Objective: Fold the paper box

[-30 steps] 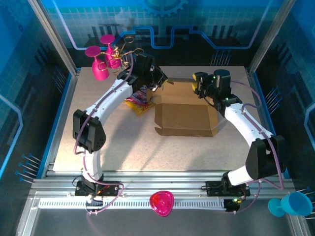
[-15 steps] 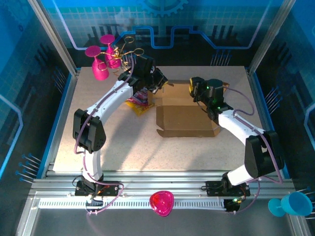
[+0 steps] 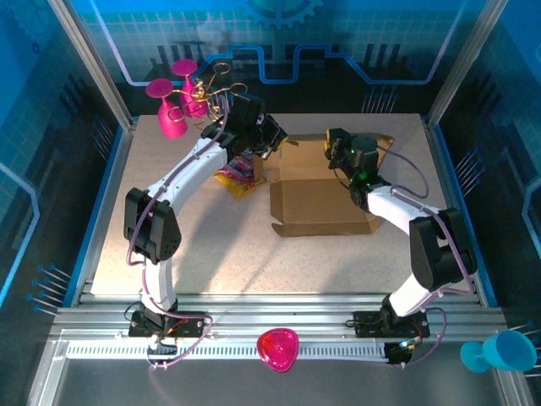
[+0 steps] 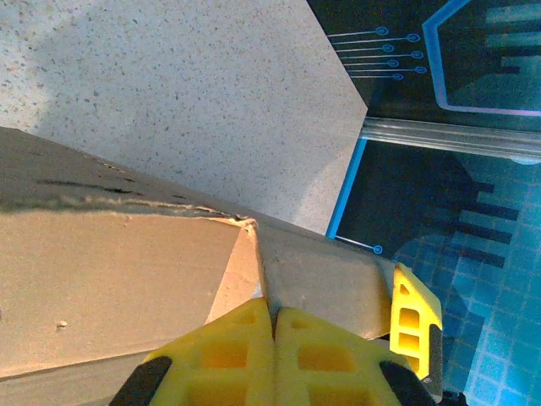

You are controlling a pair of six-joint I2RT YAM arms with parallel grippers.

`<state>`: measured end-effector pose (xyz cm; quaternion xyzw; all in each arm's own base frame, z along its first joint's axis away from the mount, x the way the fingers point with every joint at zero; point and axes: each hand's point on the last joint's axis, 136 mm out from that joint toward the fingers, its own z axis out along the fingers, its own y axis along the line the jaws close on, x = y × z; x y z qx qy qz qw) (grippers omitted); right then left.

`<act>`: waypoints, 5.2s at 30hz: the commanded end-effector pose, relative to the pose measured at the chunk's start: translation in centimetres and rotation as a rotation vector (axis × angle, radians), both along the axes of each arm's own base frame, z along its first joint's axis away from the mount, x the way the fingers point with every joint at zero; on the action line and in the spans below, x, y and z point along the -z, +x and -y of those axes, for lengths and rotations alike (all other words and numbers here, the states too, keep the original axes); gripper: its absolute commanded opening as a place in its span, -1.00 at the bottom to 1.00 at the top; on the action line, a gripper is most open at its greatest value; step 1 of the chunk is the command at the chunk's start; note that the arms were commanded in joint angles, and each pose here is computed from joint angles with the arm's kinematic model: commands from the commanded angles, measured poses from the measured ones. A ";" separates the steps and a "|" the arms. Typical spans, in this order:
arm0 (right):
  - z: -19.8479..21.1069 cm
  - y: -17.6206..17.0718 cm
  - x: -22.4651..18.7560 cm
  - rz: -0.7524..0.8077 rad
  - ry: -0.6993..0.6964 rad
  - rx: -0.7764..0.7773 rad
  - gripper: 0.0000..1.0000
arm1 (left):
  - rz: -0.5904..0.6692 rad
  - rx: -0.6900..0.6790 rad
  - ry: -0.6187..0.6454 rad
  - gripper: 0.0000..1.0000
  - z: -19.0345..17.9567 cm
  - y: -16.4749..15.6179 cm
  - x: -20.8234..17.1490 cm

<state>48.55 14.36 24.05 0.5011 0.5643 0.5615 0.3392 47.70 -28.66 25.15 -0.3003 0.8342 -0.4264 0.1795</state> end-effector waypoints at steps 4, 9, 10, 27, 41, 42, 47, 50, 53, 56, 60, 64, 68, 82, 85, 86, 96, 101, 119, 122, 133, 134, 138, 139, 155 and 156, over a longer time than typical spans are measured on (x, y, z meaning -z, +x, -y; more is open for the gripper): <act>0.3 1.1 -1.3 0.045 0.012 0.038 -0.80 | 0.038 0.020 -0.037 -1.00 -0.2 -0.6 -2.5; 0.6 0.5 -1.9 -0.032 0.005 0.028 -1.00 | 0.059 0.022 -0.028 -0.71 -1.1 -0.5 -3.4; 0.8 0.2 -2.3 -0.066 0.003 0.027 -1.00 | 0.079 0.017 -0.012 -0.36 -1.8 -0.6 -4.2; 3.9 -3.8 -9.9 -0.307 0.088 0.012 -1.00 | 0.010 -0.097 -0.013 -0.72 -12.0 -3.9 4.3; 4.5 -4.4 -11.3 -0.260 0.086 0.010 -1.00 | 0.093 -0.072 0.013 -0.74 -11.2 -5.1 1.1; 4.5 -4.5 -11.4 -0.257 0.088 0.011 -1.00 | 0.100 -0.069 0.017 -0.74 -11.1 -5.2 0.7; 5.1 -4.8 -12.3 -0.245 0.088 0.015 -1.00 | 0.120 -0.054 0.014 -0.69 -10.6 -6.4 -0.7; 5.5 -5.4 -12.8 -0.250 0.089 0.004 -1.00 | 0.133 -0.040 0.001 -0.71 -10.0 -7.7 -0.3; 5.7 -6.0 -13.0 -0.252 0.095 -0.006 -1.00 | 0.143 -0.034 -0.032 -0.79 -9.1 -9.1 1.3; 5.7 -6.7 -13.3 -0.255 0.103 -0.019 -1.00 | 0.154 -0.060 -0.086 -0.80 -8.7 -10.1 3.3; 5.7 -7.9 -13.6 -0.271 0.102 -0.044 -1.00 | 0.199 -0.092 -0.132 -0.78 -7.8 -9.9 5.4; 5.7 -9.0 -13.8 -0.284 0.090 -0.055 -1.00 | 0.200 -0.100 -0.180 -0.75 -6.1 -8.3 7.1; 5.5 -9.1 -13.7 -0.288 0.093 -0.070 -1.00 | 0.207 -0.096 -0.236 -0.65 -3.9 -6.2 8.0; 5.8 -7.3 -12.5 -0.310 0.119 -0.065 -1.00 | 0.301 -0.077 -0.368 -0.07 0.0 -4.4 7.2; 5.7 -6.8 -12.0 -0.324 0.128 -0.067 -1.00 | 0.298 -0.089 -0.364 -0.03 0.0 -5.2 7.8; 5.7 -6.7 -11.7 -0.331 0.130 -0.066 -1.00 | 0.291 -0.098 -0.351 0.00 -0.3 -5.4 8.1; 4.8 -6.2 -9.5 -0.382 0.145 -0.083 -1.00 | 0.271 -0.009 -0.252 0.08 1.2 -5.6 9.3; 4.8 -5.8 -8.2 -0.403 0.149 -0.067 -1.00 | 0.281 0.021 -0.195 0.11 1.7 -6.7 10.3; 4.3 -3.9 -3.9 -0.389 0.013 -0.074 -1.00 | 0.200 0.077 -0.019 0.16 0.7 -9.9 13.6; 4.2 -2.6 -2.5 -0.344 -0.032 -0.086 -1.00 | 0.143 0.090 0.020 0.21 -0.5 -11.8 14.1; 2.6 0.1 -0.1 -0.160 -0.092 -0.143 -1.00 | 0.074 0.066 0.118 0.21 -5.4 -17.4 12.8; 2.3 0.4 -0.4 -0.129 -0.097 -0.157 -1.00 | 0.086 0.062 0.124 0.21 -5.7 -17.5 12.2; 1.6 1.7 -1.3 -0.016 -0.094 -0.187 -1.00 | 0.117 0.018 0.122 0.19 -7.5 -17.1 10.4; 1.4 1.9 -1.3 0.001 -0.087 -0.197 -1.00 | 0.121 0.008 0.121 0.19 -7.8 -16.8 10.0; 2.3 0.4 5.0 -0.076 -0.048 -0.248 -1.00 | 0.188 0.099 0.240 -0.16 -9.8 -11.1 8.5; 2.3 0.4 5.0 -0.079 -0.050 -0.251 -1.00 | 0.204 0.128 0.257 -0.18 -9.4 -10.5 8.5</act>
